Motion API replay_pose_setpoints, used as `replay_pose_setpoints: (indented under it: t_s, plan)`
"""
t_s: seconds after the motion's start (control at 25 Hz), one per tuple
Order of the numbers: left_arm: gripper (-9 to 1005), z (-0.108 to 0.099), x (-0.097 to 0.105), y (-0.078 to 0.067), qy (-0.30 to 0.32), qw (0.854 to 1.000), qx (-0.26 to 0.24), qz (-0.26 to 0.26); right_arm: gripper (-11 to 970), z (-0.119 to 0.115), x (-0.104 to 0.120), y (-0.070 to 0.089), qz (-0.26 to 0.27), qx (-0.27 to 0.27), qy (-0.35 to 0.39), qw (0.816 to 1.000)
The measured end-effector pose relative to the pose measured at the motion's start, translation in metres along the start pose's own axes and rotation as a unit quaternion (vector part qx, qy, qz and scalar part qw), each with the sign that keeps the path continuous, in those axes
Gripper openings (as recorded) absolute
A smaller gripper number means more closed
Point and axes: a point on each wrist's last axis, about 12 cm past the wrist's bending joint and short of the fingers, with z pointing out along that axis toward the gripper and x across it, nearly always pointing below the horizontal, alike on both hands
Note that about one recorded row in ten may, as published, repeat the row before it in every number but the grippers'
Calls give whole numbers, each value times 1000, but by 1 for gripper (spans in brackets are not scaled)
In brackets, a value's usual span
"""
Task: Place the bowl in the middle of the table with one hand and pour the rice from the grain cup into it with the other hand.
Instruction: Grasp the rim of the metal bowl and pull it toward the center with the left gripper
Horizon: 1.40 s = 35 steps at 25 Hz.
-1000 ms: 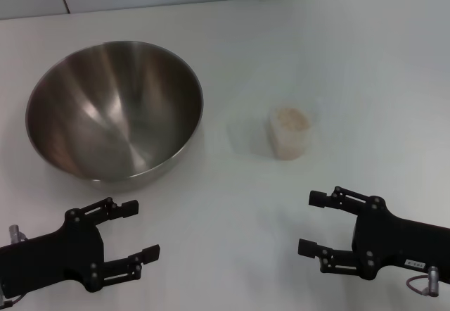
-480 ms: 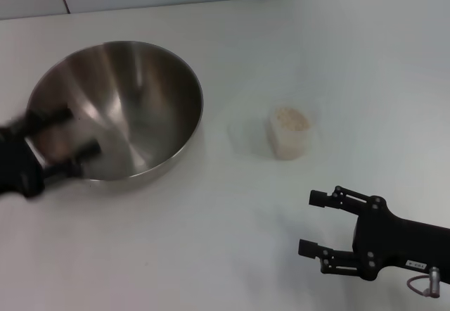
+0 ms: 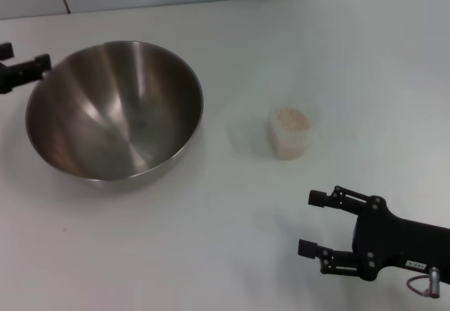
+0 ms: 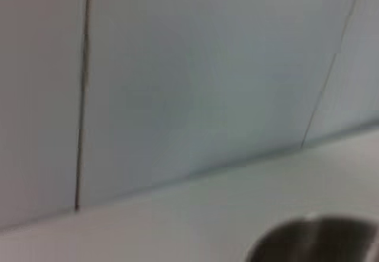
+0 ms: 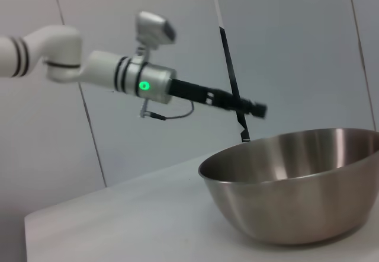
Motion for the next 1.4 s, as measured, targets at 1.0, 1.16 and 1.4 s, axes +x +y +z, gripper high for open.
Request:
replay_pose_setpoints:
  t_s: [1.0,1.16,1.4]
  plan:
    - [744,47,-6,-10,154,987,12,39,826,2,0,0,-2,-1,2,1000]
    - [560,50,-7,-11,161,986,12,40,827,2,0,0,-2,-2,3,1000]
    - [414,54,-10,-12,168,985,16,41,827,2,1,0,-2,-3,4,1000]
